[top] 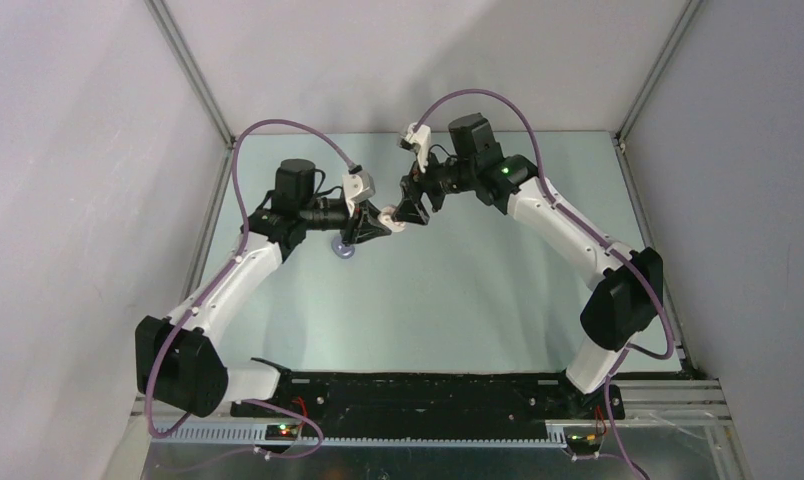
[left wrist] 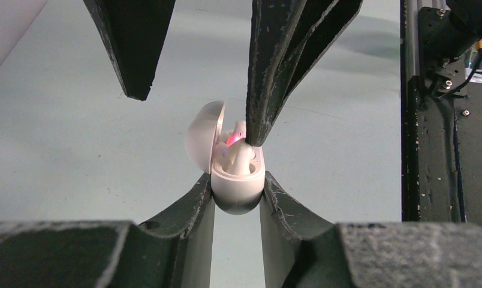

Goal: Insert the wireless bluetooth earbuds into the charging case
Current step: Adjust the earbud with the charging case, then close the charging case.

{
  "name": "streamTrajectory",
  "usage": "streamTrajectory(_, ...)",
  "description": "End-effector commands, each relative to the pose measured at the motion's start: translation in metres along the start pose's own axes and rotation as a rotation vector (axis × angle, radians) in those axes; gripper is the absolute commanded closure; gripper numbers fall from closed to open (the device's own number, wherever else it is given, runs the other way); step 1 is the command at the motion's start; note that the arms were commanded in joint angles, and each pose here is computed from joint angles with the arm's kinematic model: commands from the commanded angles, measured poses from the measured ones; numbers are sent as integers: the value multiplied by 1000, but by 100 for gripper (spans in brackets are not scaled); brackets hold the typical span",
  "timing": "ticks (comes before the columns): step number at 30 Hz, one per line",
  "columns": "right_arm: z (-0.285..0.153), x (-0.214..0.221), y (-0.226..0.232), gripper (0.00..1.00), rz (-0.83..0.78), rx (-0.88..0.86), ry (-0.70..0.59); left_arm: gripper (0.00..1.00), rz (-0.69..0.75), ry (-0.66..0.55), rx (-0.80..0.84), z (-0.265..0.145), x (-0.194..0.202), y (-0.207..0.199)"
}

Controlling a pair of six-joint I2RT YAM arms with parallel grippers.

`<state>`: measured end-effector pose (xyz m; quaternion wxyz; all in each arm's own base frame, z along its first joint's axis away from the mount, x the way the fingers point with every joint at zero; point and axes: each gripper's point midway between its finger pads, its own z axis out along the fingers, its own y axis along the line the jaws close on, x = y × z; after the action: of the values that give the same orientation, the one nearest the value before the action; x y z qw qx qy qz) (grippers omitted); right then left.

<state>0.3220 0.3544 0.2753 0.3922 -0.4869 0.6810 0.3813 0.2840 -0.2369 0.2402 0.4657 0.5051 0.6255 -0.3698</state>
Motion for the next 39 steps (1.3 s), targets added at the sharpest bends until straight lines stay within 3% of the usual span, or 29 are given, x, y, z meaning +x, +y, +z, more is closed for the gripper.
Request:
streamTrajectory(1, 1, -18, -19, 23, -65, 136, -25, 100, 77, -73, 37, -4, -26, -10)
streamTrajectory(5, -2, -24, -27, 23, -83, 205, -32, 100, 70, -82, 32, -3, -27, -8)
streamTrajectory(17, -6, -30, -20, 25, -102, 199, -43, 100, 47, -82, 16, -4, -25, -6)
streamTrajectory(22, -34, -44, 17, 16, -152, 1, -104, 100, 40, -73, -1, -4, -23, -3)
streamTrajectory(27, -53, -31, 27, 11, -150, -62, -92, 100, 57, -72, 16, -4, -25, -4)
streamTrajectory(39, -17, -2, 33, 8, -196, -146, -17, 100, 23, -101, 26, 0, -31, -2)
